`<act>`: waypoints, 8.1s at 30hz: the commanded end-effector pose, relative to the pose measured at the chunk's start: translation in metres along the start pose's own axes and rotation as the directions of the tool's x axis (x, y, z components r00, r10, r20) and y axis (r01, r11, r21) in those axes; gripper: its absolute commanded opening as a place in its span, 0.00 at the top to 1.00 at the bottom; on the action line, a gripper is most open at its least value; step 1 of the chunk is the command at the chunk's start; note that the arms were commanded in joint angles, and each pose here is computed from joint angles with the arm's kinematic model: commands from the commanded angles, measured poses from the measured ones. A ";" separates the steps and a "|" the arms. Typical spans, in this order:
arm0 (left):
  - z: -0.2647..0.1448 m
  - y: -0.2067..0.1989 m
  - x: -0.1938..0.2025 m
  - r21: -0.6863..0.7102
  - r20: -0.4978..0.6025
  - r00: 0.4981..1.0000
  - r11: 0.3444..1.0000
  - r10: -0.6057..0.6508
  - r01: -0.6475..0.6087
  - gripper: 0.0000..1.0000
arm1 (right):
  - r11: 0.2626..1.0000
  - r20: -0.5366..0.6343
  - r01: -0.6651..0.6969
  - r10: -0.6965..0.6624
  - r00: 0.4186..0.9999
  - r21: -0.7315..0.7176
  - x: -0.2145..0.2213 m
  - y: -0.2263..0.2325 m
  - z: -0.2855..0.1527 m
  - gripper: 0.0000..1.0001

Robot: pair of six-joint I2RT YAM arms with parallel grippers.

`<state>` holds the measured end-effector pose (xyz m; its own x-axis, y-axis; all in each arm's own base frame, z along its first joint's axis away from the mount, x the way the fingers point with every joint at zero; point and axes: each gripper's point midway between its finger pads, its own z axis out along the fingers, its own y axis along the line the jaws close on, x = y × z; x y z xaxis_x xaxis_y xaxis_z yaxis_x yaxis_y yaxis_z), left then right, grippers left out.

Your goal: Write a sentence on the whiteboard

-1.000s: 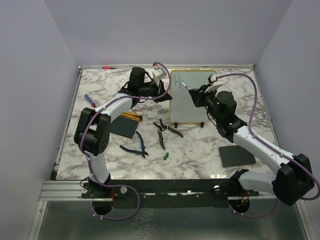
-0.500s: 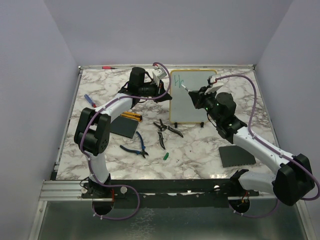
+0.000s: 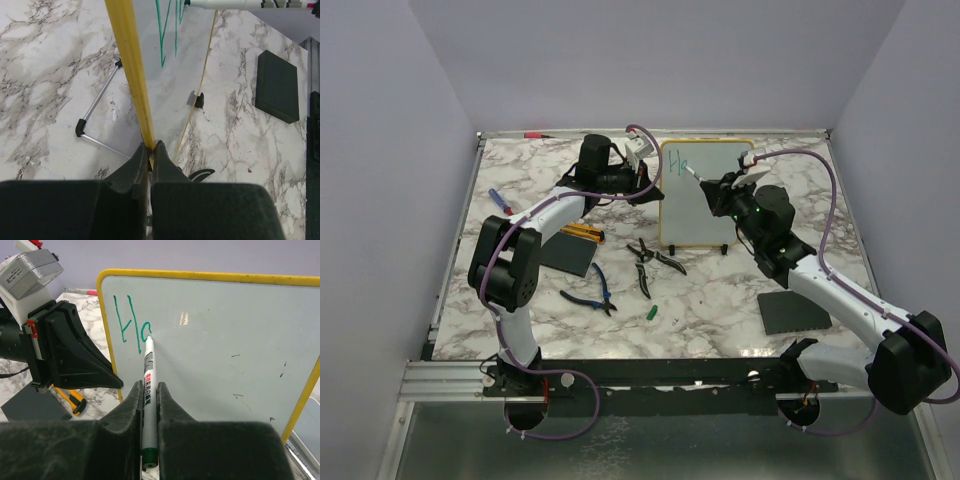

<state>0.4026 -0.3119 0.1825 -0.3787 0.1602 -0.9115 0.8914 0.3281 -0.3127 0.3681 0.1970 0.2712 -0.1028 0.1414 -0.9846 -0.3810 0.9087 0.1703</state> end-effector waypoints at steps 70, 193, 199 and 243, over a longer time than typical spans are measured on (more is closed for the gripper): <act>-0.007 -0.002 -0.001 -0.037 -0.017 0.999 0.999 0.030 -0.031 1.00 | 0.999 0.077 0.042 -0.042 0.996 0.008 -0.032 -0.001 -0.006 0.99; -0.007 -0.004 -0.002 -0.046 -0.024 0.999 0.998 0.046 -0.047 1.00 | 0.993 0.082 -0.007 -0.003 0.997 0.122 -0.024 -0.021 -0.011 0.99; -0.007 -0.005 -0.003 -0.044 -0.024 0.999 0.998 0.049 -0.050 1.00 | 0.990 0.076 0.005 -0.016 0.997 0.140 -0.020 -0.025 -0.008 0.99; -0.008 -0.006 -0.003 -0.042 -0.023 0.998 0.998 0.053 -0.054 1.00 | 0.996 0.124 -0.010 -0.001 0.992 0.090 -0.035 -0.014 -0.004 0.99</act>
<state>0.3993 -0.3092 0.1835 -0.3827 0.1828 -0.9056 0.8835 0.3591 -0.3008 0.3671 0.1765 0.2813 -0.0490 0.1750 -0.9833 -0.2954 0.9379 0.1817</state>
